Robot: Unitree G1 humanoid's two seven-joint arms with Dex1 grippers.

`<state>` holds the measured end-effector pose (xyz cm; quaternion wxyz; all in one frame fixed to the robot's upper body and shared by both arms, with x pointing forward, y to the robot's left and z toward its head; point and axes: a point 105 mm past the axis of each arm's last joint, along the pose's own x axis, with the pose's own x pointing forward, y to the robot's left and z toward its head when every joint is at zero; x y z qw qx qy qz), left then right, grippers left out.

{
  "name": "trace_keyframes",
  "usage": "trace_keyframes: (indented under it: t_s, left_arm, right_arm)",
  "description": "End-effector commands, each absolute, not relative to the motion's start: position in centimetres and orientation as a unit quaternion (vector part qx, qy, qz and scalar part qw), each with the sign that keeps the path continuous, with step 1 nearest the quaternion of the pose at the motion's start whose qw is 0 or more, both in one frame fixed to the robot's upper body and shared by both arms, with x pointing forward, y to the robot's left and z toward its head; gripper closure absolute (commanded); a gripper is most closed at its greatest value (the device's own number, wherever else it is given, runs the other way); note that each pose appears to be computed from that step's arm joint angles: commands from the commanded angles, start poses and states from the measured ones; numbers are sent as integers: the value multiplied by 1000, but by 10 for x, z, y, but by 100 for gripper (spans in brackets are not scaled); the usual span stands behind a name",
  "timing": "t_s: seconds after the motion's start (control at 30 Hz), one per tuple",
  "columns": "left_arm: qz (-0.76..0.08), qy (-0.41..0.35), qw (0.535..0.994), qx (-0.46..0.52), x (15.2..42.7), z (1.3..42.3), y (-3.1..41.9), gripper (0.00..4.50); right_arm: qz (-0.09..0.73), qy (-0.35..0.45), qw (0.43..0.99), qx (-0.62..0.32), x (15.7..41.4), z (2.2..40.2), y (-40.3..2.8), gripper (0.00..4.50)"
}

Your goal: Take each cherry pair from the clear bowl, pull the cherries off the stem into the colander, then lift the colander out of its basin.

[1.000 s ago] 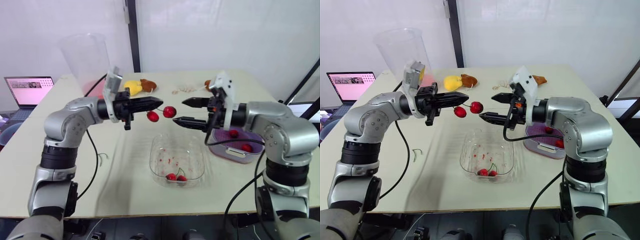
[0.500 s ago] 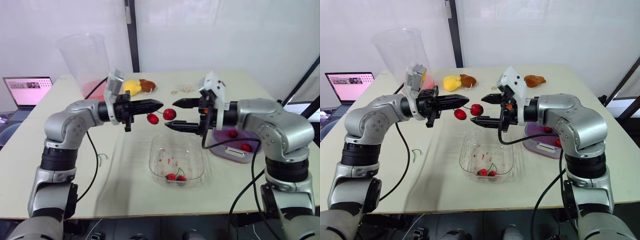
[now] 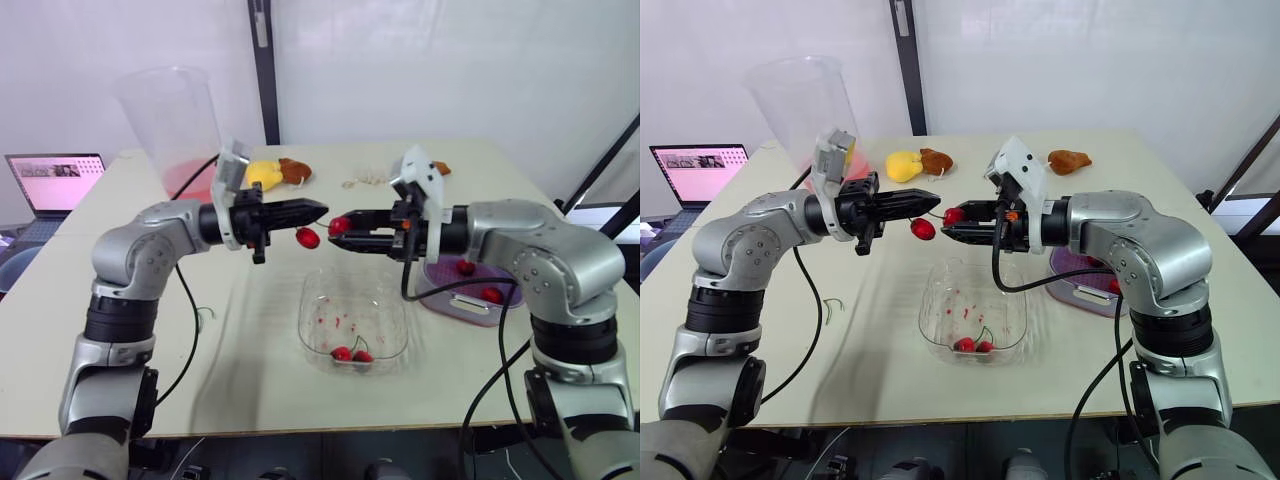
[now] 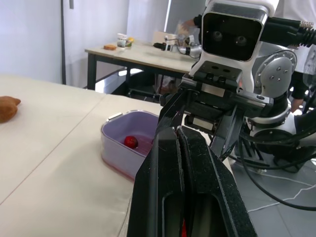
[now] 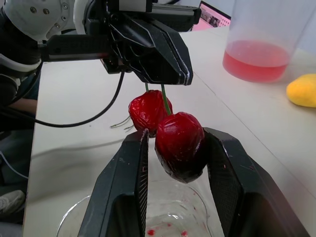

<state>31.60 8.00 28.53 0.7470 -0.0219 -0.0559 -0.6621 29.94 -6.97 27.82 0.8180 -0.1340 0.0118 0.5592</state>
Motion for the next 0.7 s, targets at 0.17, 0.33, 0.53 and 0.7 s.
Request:
trace_keyframes:
  t_s: [0.17,0.33,0.53,0.7]
  left_arm:
    - [-662,-80,745,-14,310,297,82,450]
    - [-659,-81,747,-13,311,297,82,450]
    - [-662,-81,745,-16,311,297,81,450]
    - [-661,-83,746,-15,311,298,82,450]
  right_arm:
    - [563,-6,814,-142,293,288,-71,280]
    - [561,-4,816,-141,295,287,-72,353]
    - [554,-4,820,-142,297,287,-73,353]
    - [553,1,821,-142,298,284,-74,353]
